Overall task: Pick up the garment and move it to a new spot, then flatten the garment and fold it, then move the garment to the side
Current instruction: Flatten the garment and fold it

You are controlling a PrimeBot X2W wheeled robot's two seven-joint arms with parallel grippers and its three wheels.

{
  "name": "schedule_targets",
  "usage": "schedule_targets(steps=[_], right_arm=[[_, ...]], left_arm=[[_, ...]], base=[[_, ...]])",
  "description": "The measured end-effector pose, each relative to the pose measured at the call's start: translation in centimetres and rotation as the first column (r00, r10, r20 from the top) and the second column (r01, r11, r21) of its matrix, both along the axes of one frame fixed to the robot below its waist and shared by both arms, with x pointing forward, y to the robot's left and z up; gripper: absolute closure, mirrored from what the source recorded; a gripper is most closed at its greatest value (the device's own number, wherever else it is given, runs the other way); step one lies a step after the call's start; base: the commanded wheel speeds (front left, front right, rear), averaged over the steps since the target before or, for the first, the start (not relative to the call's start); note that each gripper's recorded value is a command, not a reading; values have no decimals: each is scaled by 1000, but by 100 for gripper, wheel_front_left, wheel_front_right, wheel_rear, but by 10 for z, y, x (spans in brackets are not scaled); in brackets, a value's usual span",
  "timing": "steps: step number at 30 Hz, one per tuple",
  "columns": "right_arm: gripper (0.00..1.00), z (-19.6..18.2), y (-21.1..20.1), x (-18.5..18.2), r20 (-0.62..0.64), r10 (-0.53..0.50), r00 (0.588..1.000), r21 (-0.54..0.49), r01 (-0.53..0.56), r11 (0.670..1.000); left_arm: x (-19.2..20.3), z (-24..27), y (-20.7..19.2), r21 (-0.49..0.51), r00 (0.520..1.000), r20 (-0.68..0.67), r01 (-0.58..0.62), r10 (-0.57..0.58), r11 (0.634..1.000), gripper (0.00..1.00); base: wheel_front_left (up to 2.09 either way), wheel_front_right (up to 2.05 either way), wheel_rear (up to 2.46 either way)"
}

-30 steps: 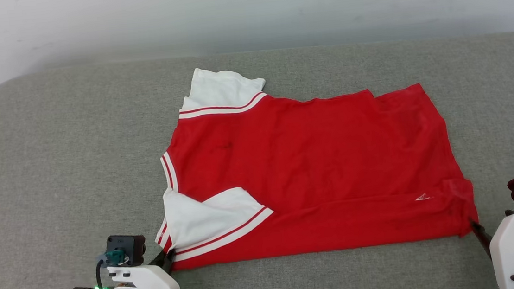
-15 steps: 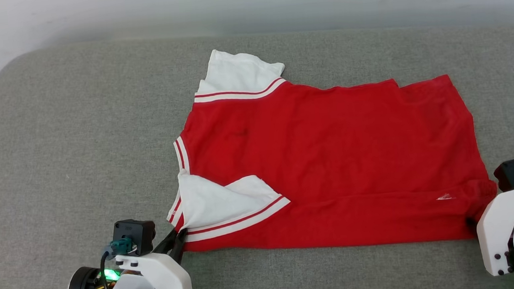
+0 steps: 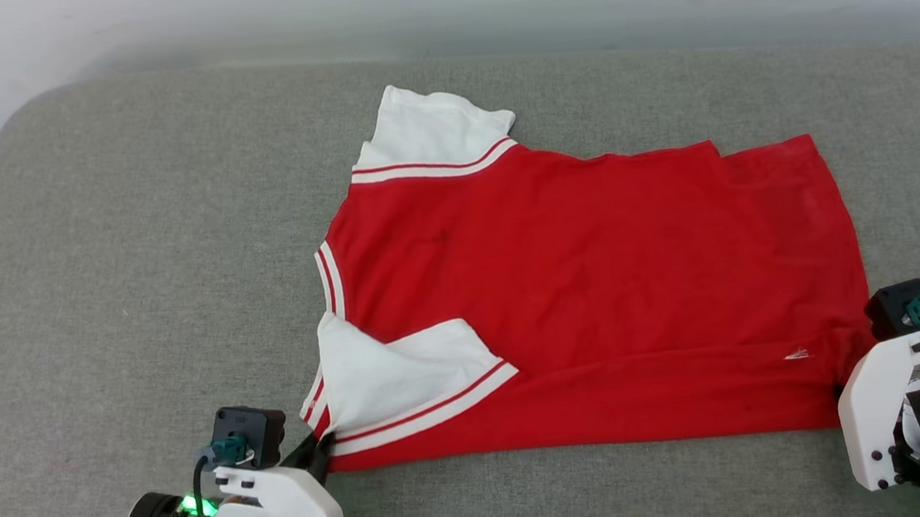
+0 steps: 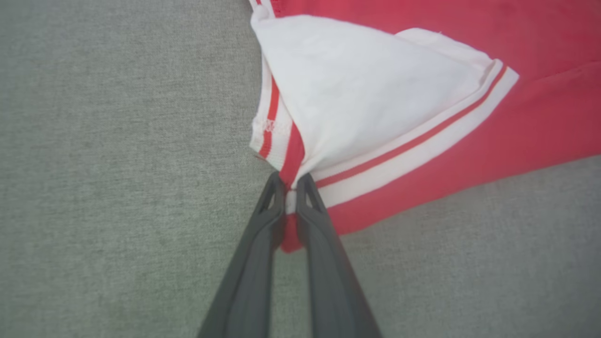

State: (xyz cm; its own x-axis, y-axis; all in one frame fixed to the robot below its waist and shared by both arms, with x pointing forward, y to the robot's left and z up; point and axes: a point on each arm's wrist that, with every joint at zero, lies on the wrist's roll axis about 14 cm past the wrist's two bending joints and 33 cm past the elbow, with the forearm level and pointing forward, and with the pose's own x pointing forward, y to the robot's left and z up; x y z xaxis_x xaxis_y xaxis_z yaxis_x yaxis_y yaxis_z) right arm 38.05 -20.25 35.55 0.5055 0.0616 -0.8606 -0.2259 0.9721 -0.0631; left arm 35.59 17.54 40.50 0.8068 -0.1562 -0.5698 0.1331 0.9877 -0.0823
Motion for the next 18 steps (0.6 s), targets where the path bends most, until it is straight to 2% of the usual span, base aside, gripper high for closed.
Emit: schedule_targets(steps=[7,18], right_arm=[[100,15,-15,-8,26,-9,1000,-18,10,1000],[100,37,-42,-49,16,-33,999,-36,34,999]], left_arm=[[-11,-1,2,24,1000,-16,24,-24,999,100],[-43,5,-2,35,998,-33,60,-59,998,100]], base=[[0,0,0],[0,0,0]])
